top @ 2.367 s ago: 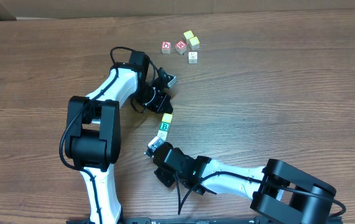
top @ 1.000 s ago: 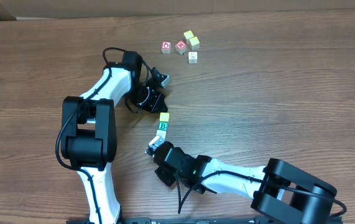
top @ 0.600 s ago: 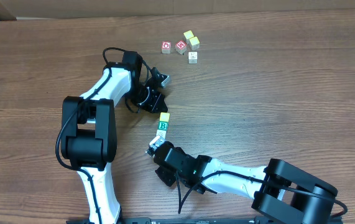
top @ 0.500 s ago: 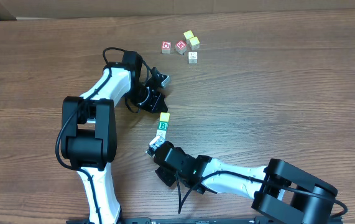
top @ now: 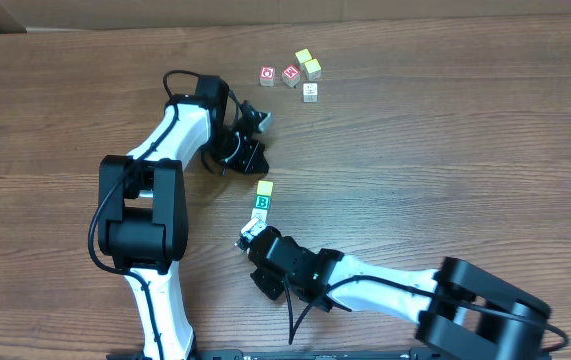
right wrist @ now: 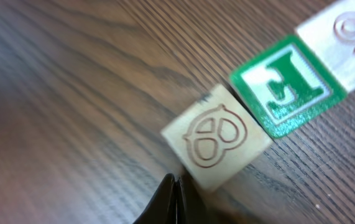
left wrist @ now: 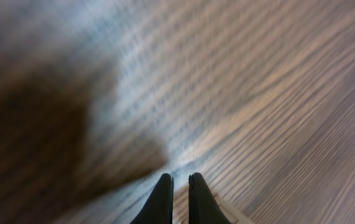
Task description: Flip 5 blocks
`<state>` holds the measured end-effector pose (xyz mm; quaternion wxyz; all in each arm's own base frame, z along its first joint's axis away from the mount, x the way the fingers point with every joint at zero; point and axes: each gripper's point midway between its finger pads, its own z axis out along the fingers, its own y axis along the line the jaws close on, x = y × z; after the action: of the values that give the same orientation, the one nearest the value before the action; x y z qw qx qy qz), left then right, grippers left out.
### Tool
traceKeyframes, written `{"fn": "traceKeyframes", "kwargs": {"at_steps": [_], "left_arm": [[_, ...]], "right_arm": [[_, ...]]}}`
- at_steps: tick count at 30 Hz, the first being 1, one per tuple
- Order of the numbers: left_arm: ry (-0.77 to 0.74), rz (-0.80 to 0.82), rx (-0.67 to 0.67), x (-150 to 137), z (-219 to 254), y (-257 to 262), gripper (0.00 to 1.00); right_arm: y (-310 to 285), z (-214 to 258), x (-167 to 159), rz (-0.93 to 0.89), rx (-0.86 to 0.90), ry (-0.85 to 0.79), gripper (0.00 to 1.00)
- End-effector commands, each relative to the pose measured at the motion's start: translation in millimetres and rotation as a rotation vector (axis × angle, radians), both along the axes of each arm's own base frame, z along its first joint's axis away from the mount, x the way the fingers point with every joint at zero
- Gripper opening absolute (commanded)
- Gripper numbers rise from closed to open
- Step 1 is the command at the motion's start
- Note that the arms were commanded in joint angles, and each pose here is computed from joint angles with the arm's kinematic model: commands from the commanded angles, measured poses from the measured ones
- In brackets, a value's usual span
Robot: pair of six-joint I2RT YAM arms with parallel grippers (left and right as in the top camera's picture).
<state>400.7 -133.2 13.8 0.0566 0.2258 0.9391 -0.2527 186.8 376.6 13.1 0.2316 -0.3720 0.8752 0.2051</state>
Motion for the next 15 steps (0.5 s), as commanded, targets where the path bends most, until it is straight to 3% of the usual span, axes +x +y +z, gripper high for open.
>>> {"fn": "traceKeyframes", "kwargs": {"at_steps": [1, 8, 15], "left_arm": [[-0.067, 0.097, -0.006, 27.9, 38.5, 1.7, 0.04], [-0.131, 0.491, 0.160, 54.2, 101.6, 62.3, 0.04], [-0.127, 0.942, 0.203, 30.2, 167.4, 147.0, 0.09]], "right_arm": [[10.6, 67.4, 10.8, -0.016, 0.162, -0.057, 0.05], [-51.0, 148.0, 53.5, -0.226, 0.272, -0.087, 0.11], [-179.5, 163.2, 104.1, -0.570, 0.189, -0.077, 0.23]]}}
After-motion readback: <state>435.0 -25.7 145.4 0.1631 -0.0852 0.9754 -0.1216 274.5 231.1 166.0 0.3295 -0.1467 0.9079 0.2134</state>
